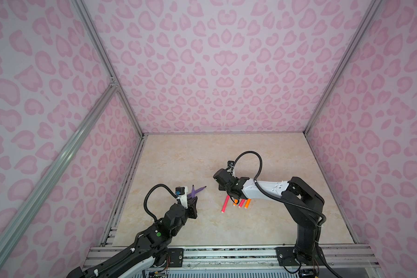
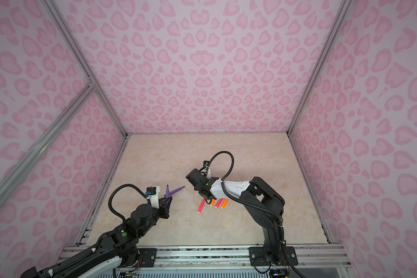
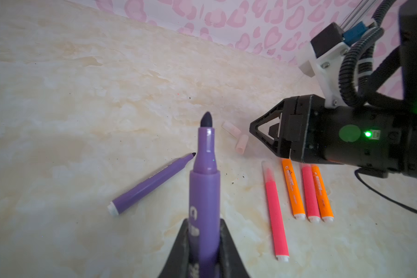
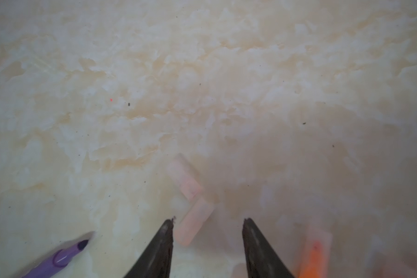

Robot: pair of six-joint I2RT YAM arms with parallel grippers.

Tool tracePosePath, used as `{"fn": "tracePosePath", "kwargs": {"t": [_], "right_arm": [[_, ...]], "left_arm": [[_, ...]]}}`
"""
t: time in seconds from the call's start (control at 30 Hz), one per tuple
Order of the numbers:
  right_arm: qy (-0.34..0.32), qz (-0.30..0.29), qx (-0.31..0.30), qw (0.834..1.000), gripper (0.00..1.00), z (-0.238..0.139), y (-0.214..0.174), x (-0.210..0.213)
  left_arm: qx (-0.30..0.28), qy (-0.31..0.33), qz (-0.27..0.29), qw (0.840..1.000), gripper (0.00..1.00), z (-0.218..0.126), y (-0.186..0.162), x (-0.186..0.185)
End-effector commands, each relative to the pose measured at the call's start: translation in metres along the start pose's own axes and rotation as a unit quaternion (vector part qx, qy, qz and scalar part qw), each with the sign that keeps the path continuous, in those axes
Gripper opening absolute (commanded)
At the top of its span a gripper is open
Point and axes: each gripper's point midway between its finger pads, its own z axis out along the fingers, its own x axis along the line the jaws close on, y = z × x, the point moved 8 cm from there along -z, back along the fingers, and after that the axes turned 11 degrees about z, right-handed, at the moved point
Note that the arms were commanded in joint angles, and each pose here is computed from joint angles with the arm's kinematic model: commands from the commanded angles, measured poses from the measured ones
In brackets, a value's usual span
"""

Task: Insert the pens into the pen caps
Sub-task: 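Move the right gripper over a translucent cap and grasp it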

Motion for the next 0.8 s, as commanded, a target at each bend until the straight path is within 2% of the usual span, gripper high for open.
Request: {"fn": "tracePosePath", "kwargs": {"t": [0.0,0.4,0.6,0.77], "right_arm": [[-0.014,-0.019,0.026,0.999,0.49,0.009,-0.009,-0.003],[-0.028,-0.027,0.044,0.998,0.47,0.027,-0.012,0.002],[-0.031,-0.023,0.039,0.998,0.39,0.026,-0.014,-0.004],[-0.035,-0.023,0.034,0.999,0.37,0.026,-0.014,-0.006]], "left_arm": [[-0.014,-0.004,0.0,1.0,0.03,0.0,0.009,-0.003],[-0.019,-0.008,-0.002,1.0,0.03,-0.002,0.011,-0.003],[-0.02,-0.009,-0.002,1.0,0.03,-0.003,0.01,-0.003],[-0.02,-0.008,-0.003,1.0,0.03,-0.003,0.01,-0.002]]}}
